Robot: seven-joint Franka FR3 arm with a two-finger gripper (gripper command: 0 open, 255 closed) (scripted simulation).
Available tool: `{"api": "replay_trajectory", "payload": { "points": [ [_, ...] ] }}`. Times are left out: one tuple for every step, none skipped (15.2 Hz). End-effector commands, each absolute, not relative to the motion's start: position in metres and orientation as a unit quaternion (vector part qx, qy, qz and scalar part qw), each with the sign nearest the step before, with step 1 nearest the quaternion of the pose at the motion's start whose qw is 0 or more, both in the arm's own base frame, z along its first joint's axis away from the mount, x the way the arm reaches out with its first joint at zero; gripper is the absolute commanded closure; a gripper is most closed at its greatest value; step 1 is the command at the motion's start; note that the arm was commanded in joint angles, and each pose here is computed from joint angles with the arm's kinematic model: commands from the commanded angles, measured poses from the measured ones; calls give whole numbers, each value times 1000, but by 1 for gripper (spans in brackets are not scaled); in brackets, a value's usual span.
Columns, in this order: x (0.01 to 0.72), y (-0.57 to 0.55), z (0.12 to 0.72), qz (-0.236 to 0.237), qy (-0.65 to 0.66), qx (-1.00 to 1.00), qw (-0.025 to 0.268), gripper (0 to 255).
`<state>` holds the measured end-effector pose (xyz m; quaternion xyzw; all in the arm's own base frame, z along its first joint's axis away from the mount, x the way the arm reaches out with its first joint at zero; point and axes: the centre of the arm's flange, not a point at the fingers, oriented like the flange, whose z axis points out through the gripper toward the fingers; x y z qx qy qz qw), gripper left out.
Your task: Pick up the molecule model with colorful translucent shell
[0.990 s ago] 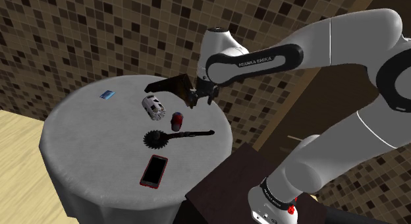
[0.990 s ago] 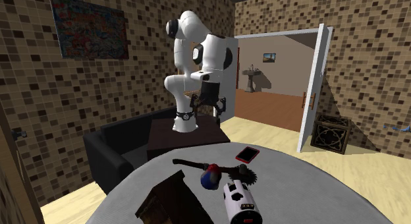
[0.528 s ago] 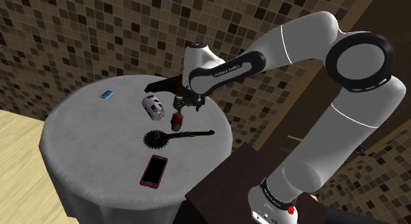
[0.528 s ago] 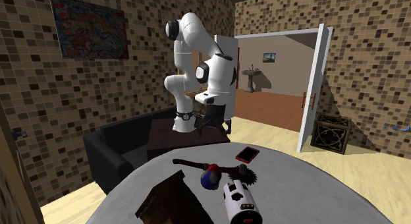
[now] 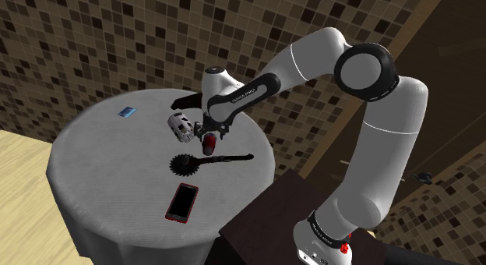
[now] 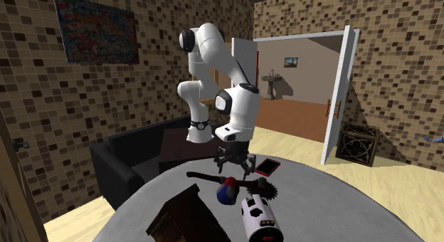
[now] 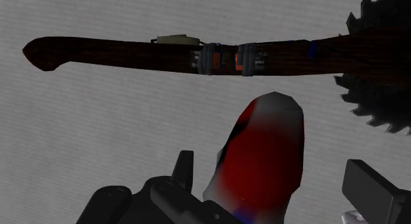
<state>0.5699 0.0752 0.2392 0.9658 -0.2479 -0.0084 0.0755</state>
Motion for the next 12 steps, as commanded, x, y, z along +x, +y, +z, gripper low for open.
{"api": "replay_trajectory", "payload": {
  "points": [
    [571,73,228,-9,-250,965,76,0],
    [571,73,223,-9,-250,965,76,0],
    [571,73,218,-9,-250,965,76,0],
    [571,73,212,-9,-250,965,76,0],
    [571,73,207,-9,-250,965,76,0],
    [571,73,199,-9,-250,965,76,0],
    [571,73,199,-9,-250,965,76,0],
    [571,73,199,-9,-250,965,76,0],
    [571,73,198,-9,-250,965,76,255],
    [571,73,198,-9,-250,965,76,255],
    [571,73,198,-9,-250,965,76,255],
    [571,73,198,-9,-250,965,76,255]
  ]
}}
